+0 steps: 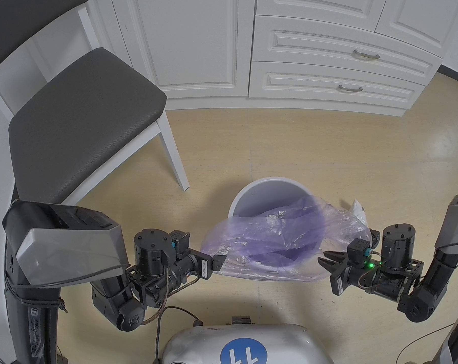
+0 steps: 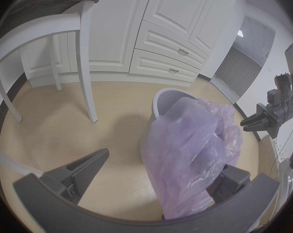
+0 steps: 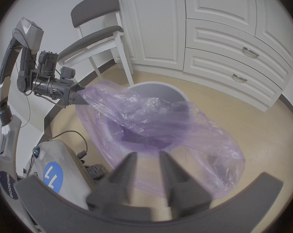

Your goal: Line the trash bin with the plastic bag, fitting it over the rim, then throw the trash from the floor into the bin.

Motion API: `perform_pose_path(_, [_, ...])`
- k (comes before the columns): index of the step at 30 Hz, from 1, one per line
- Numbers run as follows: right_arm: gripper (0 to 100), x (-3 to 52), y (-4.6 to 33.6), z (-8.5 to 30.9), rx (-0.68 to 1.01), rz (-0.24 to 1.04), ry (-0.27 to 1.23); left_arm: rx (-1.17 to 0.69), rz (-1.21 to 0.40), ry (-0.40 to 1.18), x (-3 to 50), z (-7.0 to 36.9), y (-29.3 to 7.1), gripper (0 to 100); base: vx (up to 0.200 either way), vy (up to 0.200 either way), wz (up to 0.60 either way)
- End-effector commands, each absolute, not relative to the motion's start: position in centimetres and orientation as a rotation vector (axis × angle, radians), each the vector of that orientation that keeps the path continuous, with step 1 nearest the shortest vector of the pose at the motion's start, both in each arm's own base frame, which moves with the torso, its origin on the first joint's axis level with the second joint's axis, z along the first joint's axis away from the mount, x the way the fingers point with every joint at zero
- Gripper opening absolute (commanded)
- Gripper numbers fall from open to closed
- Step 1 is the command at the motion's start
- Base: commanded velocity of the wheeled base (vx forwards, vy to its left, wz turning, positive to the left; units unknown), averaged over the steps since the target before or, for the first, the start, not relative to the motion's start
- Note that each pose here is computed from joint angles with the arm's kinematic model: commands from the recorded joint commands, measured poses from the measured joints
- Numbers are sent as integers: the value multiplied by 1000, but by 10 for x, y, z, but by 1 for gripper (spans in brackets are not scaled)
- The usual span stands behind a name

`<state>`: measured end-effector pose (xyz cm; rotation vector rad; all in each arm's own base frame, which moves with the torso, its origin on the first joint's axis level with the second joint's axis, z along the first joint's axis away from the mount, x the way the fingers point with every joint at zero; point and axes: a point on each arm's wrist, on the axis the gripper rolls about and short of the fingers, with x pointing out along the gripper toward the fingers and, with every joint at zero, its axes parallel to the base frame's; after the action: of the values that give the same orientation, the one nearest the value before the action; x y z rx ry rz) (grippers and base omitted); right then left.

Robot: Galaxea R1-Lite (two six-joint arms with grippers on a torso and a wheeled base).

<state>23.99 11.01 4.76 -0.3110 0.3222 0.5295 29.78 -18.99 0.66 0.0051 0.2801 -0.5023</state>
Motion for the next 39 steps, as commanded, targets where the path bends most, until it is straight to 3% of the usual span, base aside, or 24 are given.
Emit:
perform_pose_path(1, [0,236,113,41,-318,551,349,5,-501,280,298,6,-190,100,0,0,0])
perform_pose_path(11, [0,237,128,-16,-367,614,533,7,-502,278,299,5,-190,100,0,0,0])
perform_pose_path(16, [0,243,129,-31,-361,608,534,3,-500,261,300,7,-190,100,0,0,0])
perform_pose_path(20, [0,241,128,-24,-355,607,513,3,-500,262,300,7,-189,100,0,0,0])
perform_pose_path(32, [0,230,121,52,-260,594,265,2,-498,260,301,7,-188,100,0,0,0])
perform_pose_path(39, [0,262,117,33,-231,520,287,2,-498,262,301,7,-188,100,0,0,0])
